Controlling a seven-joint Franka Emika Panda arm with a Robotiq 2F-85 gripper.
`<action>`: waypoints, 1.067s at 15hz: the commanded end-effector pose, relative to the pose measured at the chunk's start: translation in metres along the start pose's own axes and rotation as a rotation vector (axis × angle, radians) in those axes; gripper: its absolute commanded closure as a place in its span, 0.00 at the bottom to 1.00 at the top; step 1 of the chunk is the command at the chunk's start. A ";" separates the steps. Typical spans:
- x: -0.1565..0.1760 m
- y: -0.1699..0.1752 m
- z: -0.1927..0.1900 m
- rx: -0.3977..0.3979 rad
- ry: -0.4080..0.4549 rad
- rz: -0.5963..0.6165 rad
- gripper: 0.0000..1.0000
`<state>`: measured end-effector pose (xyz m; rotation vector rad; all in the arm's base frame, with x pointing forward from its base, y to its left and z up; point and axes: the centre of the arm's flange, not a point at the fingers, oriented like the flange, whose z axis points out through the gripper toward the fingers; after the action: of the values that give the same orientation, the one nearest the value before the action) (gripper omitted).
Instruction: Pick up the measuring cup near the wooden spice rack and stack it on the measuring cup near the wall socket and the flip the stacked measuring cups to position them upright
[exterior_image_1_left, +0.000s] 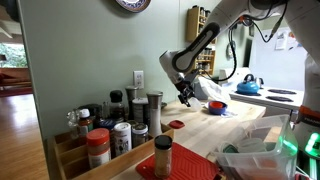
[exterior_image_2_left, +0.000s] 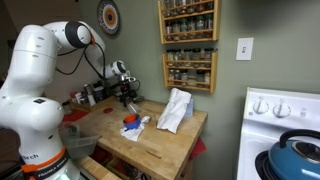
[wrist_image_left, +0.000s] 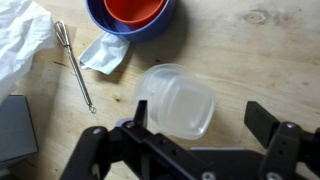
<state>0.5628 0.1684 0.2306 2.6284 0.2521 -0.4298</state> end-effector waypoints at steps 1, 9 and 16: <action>0.002 -0.011 -0.001 0.017 -0.002 0.010 0.00; 0.004 0.007 -0.016 0.146 0.019 0.050 0.00; 0.009 0.040 -0.011 0.417 -0.011 0.120 0.00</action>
<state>0.5842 0.1513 0.2546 2.9131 0.0401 -0.4736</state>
